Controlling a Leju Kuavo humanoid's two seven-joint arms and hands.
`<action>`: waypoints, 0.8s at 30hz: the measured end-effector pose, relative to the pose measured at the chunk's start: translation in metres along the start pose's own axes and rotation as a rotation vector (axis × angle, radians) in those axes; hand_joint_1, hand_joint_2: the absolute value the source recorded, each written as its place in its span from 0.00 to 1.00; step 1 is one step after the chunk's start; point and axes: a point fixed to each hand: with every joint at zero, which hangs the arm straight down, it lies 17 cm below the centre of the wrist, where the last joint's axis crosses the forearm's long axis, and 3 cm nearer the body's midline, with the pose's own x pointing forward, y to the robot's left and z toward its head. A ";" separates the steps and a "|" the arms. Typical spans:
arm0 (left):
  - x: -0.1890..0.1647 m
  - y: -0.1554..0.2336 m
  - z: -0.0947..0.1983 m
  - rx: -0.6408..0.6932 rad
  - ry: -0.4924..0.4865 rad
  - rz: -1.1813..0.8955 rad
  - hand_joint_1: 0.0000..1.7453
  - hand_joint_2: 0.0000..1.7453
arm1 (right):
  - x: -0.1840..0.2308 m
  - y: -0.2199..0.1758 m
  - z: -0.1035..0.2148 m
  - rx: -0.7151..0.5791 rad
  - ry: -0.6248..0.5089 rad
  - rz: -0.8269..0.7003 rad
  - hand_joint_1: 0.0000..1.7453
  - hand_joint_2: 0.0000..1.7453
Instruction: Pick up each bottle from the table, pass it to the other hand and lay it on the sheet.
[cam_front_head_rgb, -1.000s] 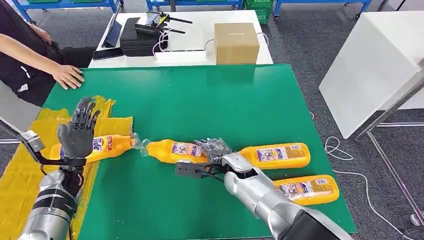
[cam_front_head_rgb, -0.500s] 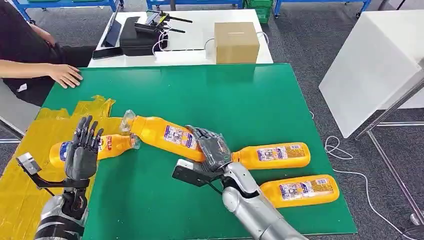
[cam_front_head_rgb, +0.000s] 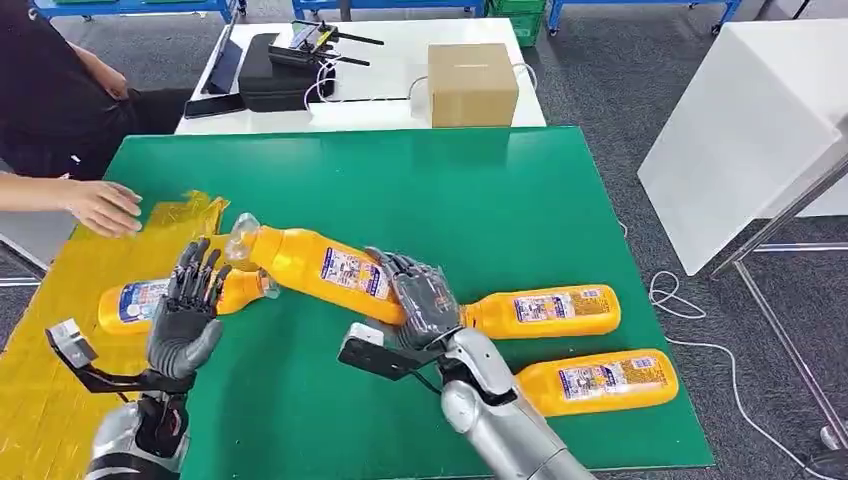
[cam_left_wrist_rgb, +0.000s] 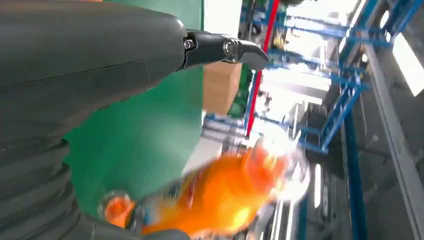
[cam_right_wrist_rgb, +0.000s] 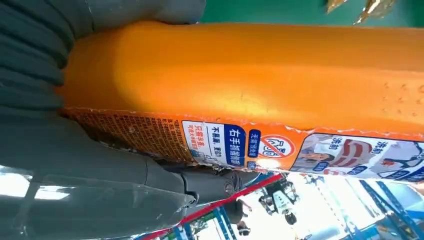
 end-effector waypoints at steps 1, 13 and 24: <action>-0.002 -0.007 -0.002 -0.016 0.003 0.015 0.00 1.00 | 0.004 0.000 -0.004 0.003 -0.002 -0.007 1.00 1.00; -0.018 -0.072 -0.021 -0.161 0.016 0.218 0.00 1.00 | 0.058 0.028 -0.037 0.104 -0.012 -0.107 1.00 1.00; -0.025 -0.057 -0.012 -0.116 0.036 0.237 0.00 1.00 | 0.130 0.110 0.001 0.313 -0.165 0.011 1.00 1.00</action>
